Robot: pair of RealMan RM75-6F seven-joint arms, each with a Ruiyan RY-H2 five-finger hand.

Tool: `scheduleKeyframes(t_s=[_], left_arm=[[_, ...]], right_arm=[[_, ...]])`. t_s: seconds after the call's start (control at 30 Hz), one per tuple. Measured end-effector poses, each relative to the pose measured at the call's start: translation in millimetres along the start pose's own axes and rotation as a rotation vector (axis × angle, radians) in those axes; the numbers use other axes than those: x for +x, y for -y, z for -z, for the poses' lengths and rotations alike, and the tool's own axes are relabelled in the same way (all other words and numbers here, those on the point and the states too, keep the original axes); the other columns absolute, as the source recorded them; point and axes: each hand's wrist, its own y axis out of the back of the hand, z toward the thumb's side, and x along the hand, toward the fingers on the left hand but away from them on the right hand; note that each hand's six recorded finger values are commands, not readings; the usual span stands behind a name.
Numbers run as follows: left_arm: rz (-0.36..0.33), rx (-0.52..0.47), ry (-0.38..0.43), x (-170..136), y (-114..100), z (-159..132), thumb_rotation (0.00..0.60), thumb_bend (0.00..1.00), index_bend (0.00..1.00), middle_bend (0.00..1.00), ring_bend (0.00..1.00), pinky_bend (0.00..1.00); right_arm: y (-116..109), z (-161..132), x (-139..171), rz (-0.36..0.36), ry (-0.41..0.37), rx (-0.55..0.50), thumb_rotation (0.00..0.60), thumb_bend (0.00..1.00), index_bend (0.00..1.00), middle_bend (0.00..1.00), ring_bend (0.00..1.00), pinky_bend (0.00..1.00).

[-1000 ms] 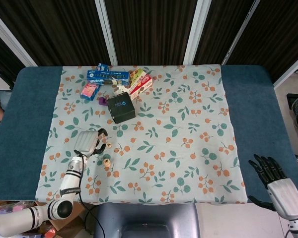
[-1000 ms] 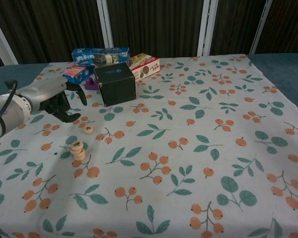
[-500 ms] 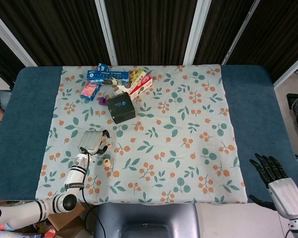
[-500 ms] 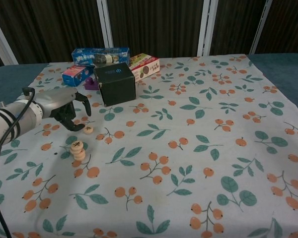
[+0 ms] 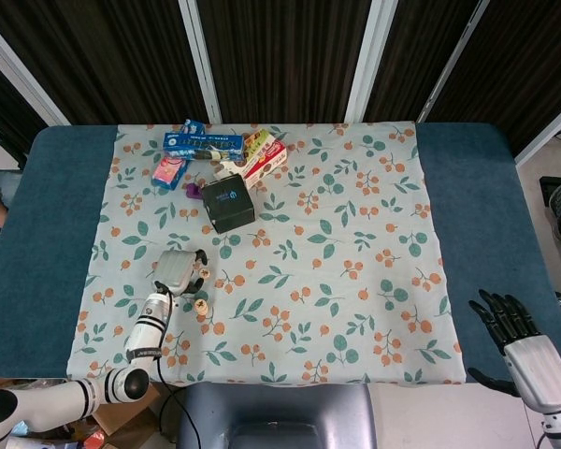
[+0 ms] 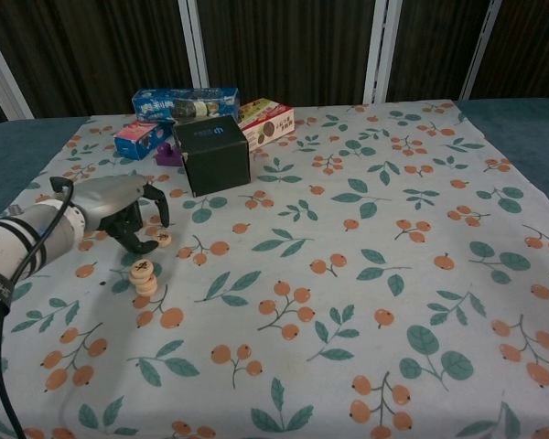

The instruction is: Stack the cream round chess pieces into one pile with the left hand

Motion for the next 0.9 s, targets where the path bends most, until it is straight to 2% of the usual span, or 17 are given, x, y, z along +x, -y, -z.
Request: scheduleKeyframes(t_s=[0.73,0.9], left_arm=[[0.007,-0.017,-0.007,3.0,5.7,-1.6,0.6,0.36,0.44,1.0,1.0,1.0],[0.004,-0.017,-0.01,3.0,6.1,-1.0,0.6,0.36,0.49,1.0,1.0,1.0]], right_arm=[[1.0,0.3,-0.5,-0.005,0.002,0.002,0.6,0.14,0.0,0.0,0.0,0.0],[0.5,0.4,-0.2,-0.004,0.002,0.001,0.6,0.14,0.0,0.0,0.0,0.0]])
